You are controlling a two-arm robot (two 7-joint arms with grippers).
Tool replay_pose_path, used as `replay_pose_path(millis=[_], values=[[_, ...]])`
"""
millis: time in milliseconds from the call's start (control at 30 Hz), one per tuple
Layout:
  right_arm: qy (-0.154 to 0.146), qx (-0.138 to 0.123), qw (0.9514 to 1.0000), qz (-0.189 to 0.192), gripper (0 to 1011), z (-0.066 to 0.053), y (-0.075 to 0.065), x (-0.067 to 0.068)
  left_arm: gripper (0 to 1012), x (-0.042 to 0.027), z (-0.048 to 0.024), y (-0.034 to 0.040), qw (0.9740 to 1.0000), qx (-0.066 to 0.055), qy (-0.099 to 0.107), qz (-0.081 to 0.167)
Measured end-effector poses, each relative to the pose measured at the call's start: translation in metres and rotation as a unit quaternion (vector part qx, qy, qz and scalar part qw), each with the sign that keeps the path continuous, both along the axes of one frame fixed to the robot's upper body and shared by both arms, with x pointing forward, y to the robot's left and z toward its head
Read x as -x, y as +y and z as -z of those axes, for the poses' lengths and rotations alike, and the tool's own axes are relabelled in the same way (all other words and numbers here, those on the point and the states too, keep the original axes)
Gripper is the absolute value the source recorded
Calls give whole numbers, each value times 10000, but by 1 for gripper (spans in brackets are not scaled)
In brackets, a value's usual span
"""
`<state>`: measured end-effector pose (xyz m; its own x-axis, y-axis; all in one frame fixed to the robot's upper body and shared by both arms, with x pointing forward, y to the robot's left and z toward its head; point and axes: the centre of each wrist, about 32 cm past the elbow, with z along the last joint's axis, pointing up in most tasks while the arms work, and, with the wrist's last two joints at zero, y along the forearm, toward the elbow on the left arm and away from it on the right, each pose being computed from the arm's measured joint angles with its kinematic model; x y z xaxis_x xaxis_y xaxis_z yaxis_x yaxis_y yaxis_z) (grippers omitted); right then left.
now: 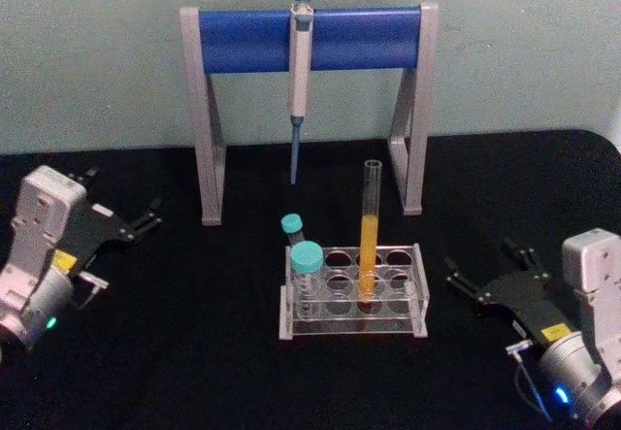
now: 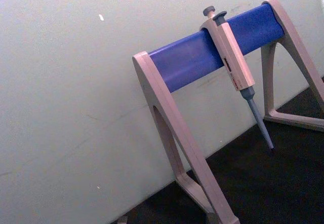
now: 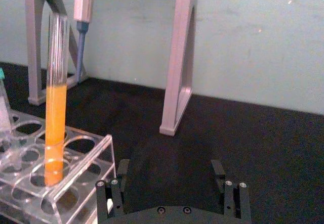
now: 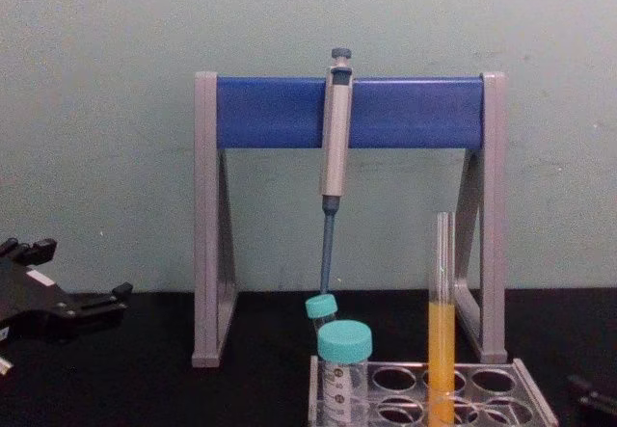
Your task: Pick up the test tube from the test tube rack, shake it, then place it back into the test tube rack.
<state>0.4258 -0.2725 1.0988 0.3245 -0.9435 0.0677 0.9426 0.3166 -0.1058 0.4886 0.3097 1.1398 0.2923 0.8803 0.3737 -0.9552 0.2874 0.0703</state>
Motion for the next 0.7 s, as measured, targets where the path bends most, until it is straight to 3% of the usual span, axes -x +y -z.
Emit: replay_pose_path(millis=[333,700], values=[[169,36,9998,-112,1000,74,38,-31,1001,0,0,0,10000,0,0,0],[157,42,9998,-114,1000,66,35,-28,1001,0,0,0,10000,0,0,0]])
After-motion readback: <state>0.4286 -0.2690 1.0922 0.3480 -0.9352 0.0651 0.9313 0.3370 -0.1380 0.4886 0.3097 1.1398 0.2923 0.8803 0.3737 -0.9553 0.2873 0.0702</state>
